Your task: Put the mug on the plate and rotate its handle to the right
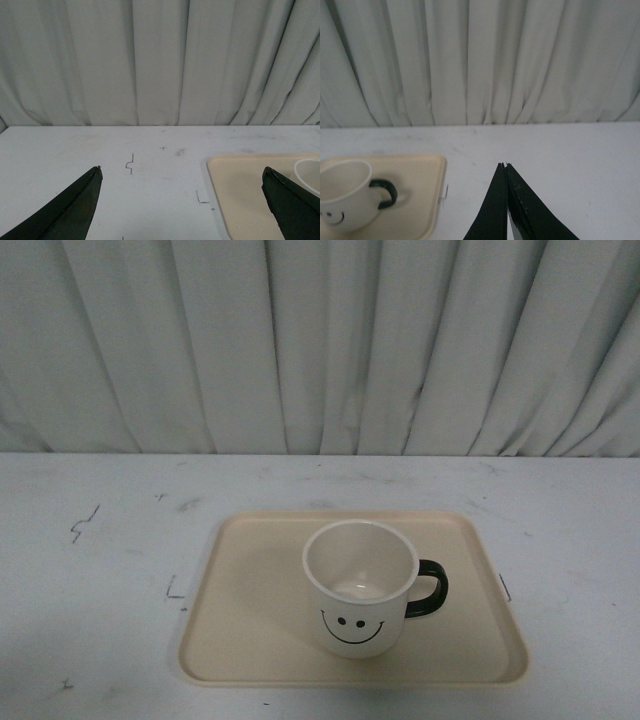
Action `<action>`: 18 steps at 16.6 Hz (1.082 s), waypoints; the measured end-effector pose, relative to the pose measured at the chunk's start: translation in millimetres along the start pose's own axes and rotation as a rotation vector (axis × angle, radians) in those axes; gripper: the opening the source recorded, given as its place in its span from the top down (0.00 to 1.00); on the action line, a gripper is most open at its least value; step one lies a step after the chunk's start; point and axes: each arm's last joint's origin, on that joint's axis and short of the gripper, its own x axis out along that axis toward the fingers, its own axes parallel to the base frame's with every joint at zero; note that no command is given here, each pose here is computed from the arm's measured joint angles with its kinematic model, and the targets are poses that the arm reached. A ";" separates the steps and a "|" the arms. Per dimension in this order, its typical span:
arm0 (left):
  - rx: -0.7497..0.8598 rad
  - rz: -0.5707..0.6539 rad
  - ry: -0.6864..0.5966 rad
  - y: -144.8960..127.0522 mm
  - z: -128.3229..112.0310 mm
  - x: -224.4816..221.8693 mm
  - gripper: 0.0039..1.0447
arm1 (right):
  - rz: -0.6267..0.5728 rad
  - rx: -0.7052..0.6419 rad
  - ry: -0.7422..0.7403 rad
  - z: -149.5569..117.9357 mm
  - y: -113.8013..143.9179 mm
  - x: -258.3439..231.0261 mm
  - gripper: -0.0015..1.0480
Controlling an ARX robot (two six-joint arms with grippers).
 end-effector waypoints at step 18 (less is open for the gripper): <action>0.000 0.000 0.000 0.0 0.0 0.0 0.06 | 0.000 0.000 -0.002 0.2 0.0 0.0 0.06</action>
